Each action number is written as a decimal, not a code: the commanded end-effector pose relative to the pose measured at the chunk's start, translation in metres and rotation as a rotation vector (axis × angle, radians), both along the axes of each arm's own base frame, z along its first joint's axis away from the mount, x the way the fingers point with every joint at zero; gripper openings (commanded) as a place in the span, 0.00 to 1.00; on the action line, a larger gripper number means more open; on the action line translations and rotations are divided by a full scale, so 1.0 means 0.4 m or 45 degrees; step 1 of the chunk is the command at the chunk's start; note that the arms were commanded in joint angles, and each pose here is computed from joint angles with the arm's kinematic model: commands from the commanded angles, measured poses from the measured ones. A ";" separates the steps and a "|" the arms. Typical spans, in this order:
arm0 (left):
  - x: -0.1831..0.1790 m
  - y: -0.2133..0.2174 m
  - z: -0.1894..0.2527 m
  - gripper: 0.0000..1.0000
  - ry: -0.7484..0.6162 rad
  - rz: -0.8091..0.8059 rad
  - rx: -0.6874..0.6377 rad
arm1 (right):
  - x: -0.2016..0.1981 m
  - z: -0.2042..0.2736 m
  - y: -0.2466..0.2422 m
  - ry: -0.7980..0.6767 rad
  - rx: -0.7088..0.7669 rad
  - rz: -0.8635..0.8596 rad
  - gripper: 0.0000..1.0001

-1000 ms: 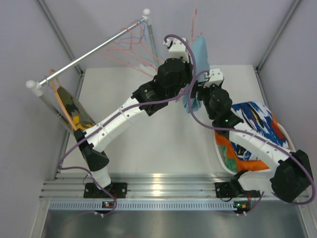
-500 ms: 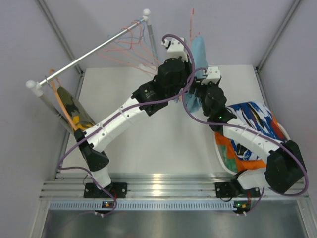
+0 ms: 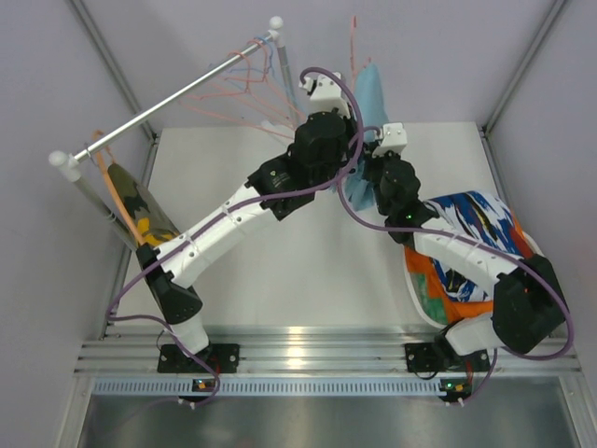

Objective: Remove the trousers from the hanger

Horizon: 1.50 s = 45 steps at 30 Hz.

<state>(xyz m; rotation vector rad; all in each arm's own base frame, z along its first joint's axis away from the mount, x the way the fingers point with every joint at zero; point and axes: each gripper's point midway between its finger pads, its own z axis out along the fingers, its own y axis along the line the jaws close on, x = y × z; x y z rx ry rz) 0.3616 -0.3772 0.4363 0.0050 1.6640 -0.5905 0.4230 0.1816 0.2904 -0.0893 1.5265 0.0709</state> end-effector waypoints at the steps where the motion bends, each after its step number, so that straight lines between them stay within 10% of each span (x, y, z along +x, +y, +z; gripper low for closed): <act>1: -0.059 0.108 0.299 0.00 -0.270 0.054 -0.402 | -0.007 0.190 -0.019 -0.222 0.079 -0.019 0.00; 45: -0.016 0.052 -0.238 0.00 0.231 0.118 -0.054 | -0.265 0.863 -0.190 -0.827 0.277 -0.066 0.00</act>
